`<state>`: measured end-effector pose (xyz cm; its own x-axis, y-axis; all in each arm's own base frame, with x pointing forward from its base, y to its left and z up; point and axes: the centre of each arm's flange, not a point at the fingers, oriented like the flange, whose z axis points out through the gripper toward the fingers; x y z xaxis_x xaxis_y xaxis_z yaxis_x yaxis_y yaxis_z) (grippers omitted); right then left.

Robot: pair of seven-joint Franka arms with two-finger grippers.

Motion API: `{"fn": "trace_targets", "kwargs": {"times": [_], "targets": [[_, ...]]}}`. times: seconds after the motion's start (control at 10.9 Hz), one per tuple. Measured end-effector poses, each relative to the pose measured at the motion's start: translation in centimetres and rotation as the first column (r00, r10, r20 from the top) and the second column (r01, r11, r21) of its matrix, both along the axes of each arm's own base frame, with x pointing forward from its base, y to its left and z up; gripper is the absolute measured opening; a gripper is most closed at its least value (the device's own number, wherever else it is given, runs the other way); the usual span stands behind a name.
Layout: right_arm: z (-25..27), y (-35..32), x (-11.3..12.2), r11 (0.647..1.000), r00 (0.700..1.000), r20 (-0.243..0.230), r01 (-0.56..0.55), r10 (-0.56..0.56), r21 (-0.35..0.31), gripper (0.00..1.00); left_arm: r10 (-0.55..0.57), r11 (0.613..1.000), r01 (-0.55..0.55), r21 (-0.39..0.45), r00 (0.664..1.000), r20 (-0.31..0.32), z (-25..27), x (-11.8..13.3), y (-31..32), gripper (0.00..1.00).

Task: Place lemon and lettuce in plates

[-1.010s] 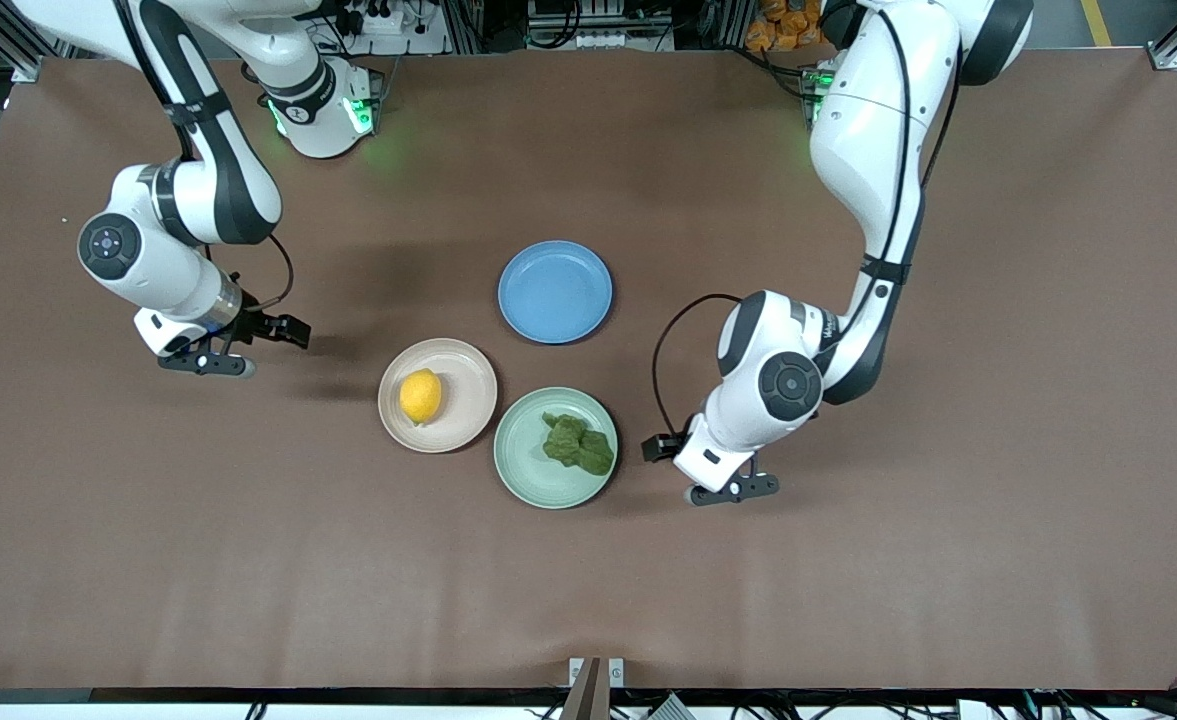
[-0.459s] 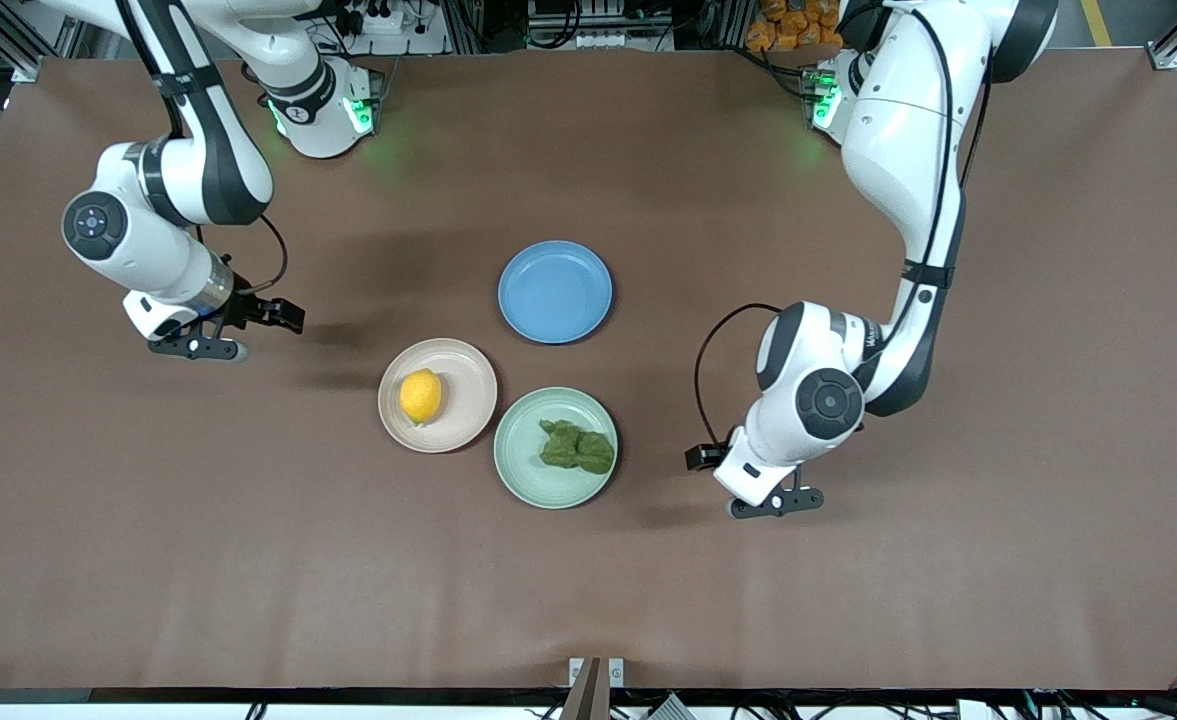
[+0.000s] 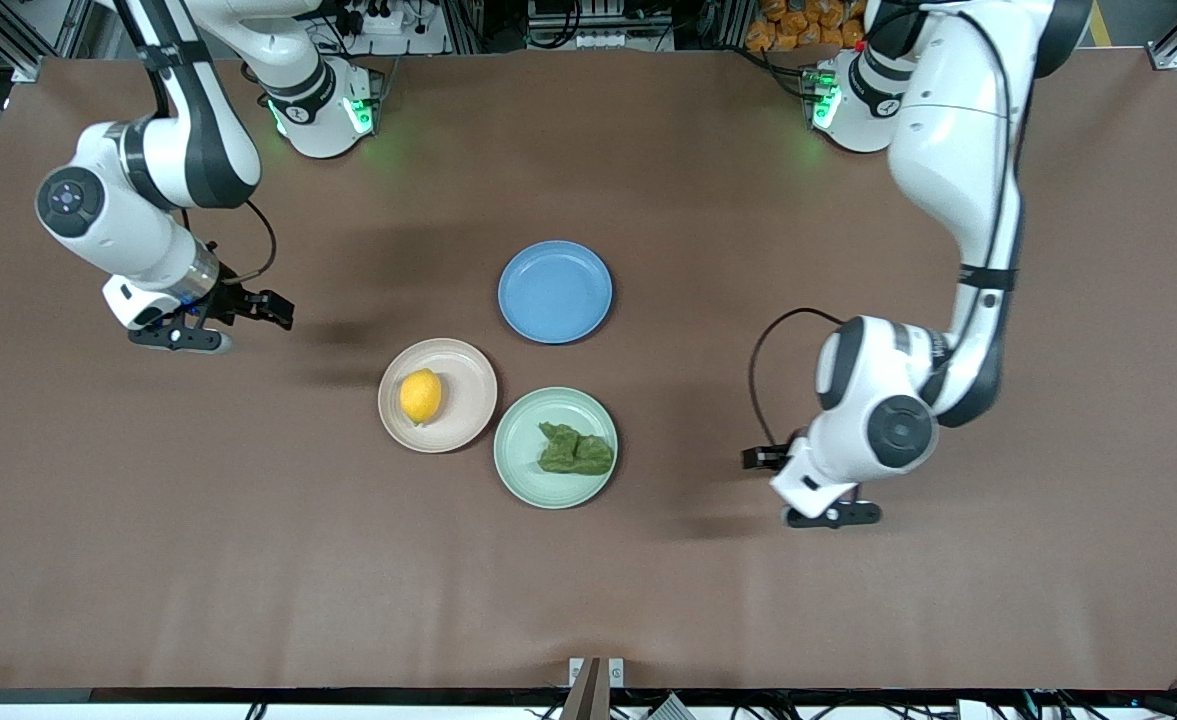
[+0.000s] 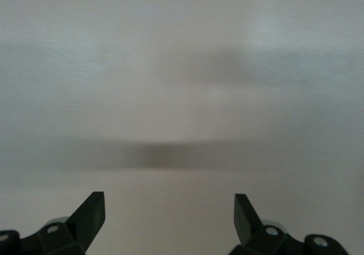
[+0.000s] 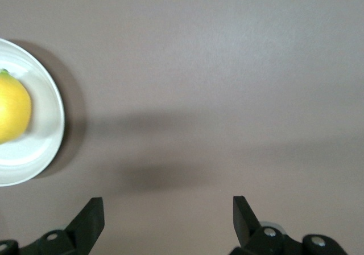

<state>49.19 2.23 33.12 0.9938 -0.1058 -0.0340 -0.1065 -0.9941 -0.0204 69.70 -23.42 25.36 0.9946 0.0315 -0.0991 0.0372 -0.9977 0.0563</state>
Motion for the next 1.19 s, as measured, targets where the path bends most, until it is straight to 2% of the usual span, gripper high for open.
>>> {"fn": "trace_targets", "kwargs": {"times": [0.28, 0.46, 0.83, 1.01, 1.19], "targets": [[4.3, -0.7, 0.5, 1.000, 1.000, 0.010, 0.013, -0.013, 0.002, 1.00, -0.019, 0.997, 0.022, 0.071, 0.999, -0.040, 0.8, 0.9, 6.0, 1.00], [8.2, -1.6, 1.3, 1.000, 1.000, -0.008, 0.028, -0.028, 0.004, 1.00, -0.017, 0.997, 0.022, 0.075, 0.998, -0.064, 2.1, 1.2, 9.0, 1.00], [16.4, -1.6, 2.4, 1.000, 0.998, -0.053, 0.024, -0.023, 0.005, 1.00, -0.016, 0.998, 0.020, 0.060, 0.998, -0.067, 8.6, 0.6, 11.0, 1.00], [22.1, -2.4, 2.8, 0.999, 0.999, -0.042, 0.034, -0.034, 0.005, 1.00, -0.014, 0.999, 0.016, 0.049, 0.999, -0.043, 13.3, -0.1, 11.4, 1.00], [27.5, -2.7, 2.7, 0.999, 0.999, -0.006, 0.037, -0.037, 0.006, 1.00, -0.009, 0.999, 0.009, 0.037, 1.000, -0.013, 17.8, -1.0, 12.1, 1.00]]}}
